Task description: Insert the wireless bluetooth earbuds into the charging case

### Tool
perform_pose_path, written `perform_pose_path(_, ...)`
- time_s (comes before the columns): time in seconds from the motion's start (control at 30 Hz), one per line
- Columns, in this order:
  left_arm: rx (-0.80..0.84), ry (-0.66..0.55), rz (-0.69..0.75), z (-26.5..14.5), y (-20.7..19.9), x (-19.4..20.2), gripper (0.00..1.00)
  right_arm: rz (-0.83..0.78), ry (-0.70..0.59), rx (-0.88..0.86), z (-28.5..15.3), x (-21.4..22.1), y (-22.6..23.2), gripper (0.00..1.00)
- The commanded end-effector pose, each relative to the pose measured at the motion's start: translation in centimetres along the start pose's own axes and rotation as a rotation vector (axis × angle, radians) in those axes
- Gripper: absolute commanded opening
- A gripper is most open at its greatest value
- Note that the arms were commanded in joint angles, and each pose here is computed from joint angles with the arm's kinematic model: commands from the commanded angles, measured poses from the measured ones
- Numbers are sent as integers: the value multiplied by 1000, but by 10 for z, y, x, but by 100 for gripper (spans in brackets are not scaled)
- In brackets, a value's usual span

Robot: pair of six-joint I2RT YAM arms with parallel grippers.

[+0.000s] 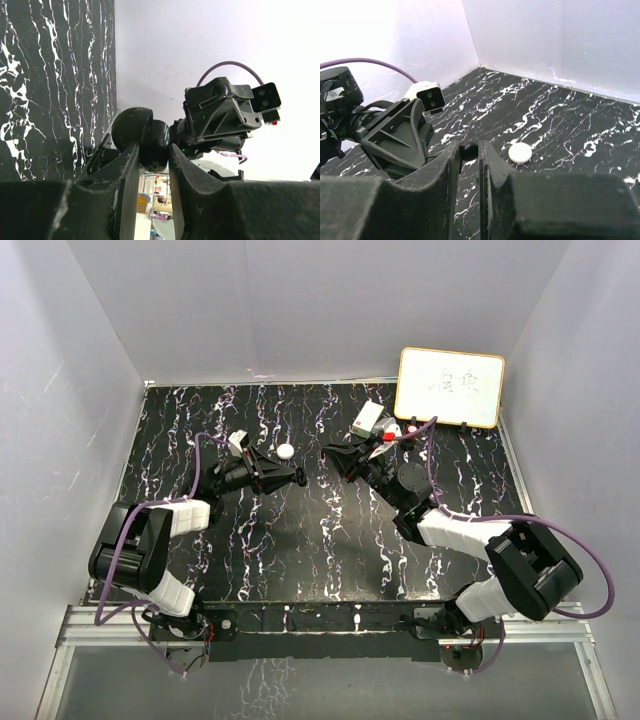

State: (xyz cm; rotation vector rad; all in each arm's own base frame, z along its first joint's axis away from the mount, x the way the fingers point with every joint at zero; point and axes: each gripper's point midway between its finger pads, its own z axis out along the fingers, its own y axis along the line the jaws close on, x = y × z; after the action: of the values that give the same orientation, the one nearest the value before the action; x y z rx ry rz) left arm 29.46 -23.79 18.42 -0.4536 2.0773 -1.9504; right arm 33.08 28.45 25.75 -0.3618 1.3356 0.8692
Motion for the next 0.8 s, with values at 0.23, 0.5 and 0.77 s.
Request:
perform_pose_path(0.23, 49, 19, 38, 19, -26, -2, 0, -92, -143, -117, 2, -28, 28, 0)
perform_pose_path(0.5, 66, 30, 39, 25, -32, 0, 0, -116, -142, -137, 0, -22, 33, 0)
perform_pose_path(0.77, 76, 32, 48, 26, -39, 2, 0, -126, -136, -147, -2, -15, 33, 0)
